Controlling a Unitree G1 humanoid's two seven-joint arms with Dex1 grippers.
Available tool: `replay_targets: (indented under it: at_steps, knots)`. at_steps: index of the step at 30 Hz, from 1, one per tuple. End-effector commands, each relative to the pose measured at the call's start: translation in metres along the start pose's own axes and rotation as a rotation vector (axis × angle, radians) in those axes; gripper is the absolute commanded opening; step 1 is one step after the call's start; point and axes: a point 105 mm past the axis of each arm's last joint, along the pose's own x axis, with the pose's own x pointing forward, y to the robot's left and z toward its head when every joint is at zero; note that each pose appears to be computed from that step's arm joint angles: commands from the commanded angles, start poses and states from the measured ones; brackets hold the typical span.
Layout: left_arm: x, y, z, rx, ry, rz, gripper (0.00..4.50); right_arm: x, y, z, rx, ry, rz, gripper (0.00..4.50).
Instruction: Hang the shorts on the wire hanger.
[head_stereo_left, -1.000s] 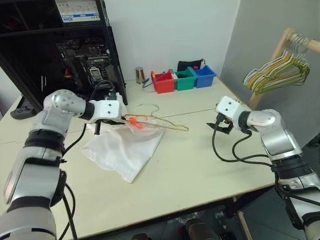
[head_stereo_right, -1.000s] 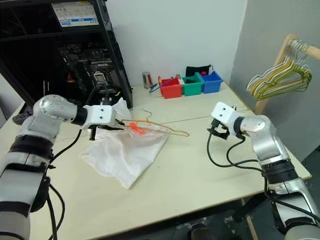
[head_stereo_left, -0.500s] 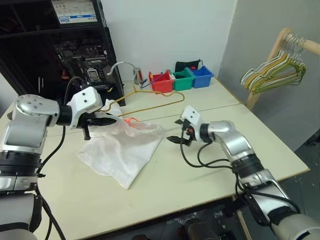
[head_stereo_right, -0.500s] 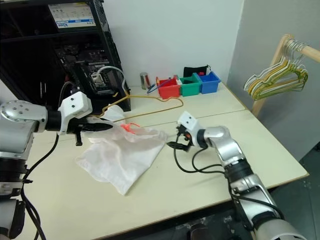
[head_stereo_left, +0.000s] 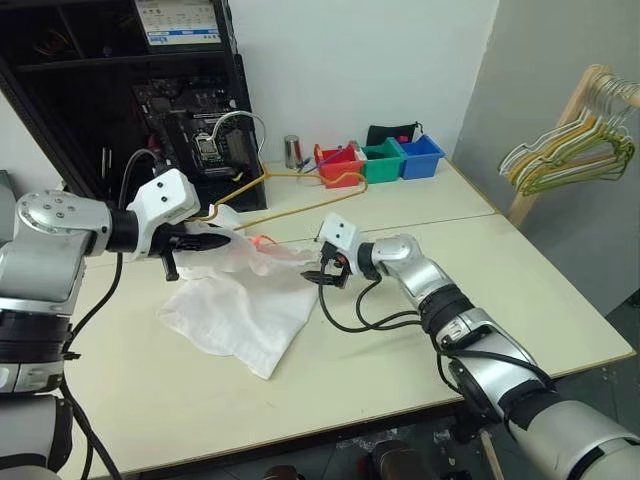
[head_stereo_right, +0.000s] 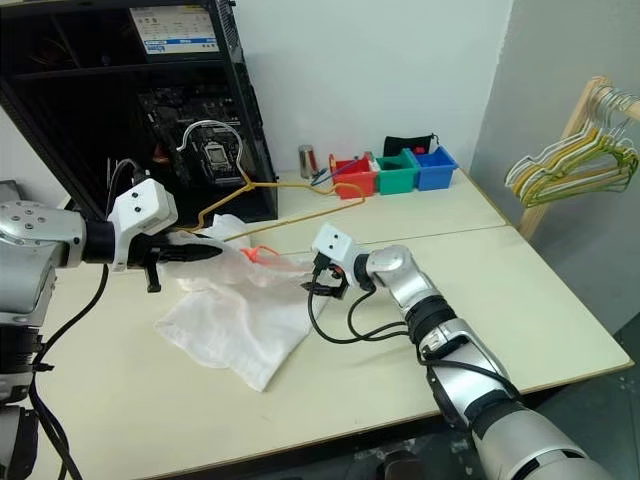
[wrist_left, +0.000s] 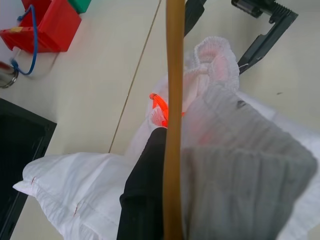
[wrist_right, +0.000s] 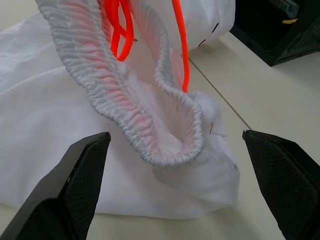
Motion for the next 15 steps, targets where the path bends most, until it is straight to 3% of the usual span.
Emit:
replay_targets:
  at_steps: [1, 15]
  knots:
    - [-0.0126, 0.0091, 0.011, 0.053, -0.017, 0.054, 0.23, -0.0032, -0.0034, 0.0232, -0.032, -0.084, 0.02, 3.47]
    - [-0.0087, 0.0132, 0.0143, 0.065, -0.028, 0.055, 0.23, 0.0008, 0.0043, 0.0319, -0.031, -0.119, 0.042, 0.26]
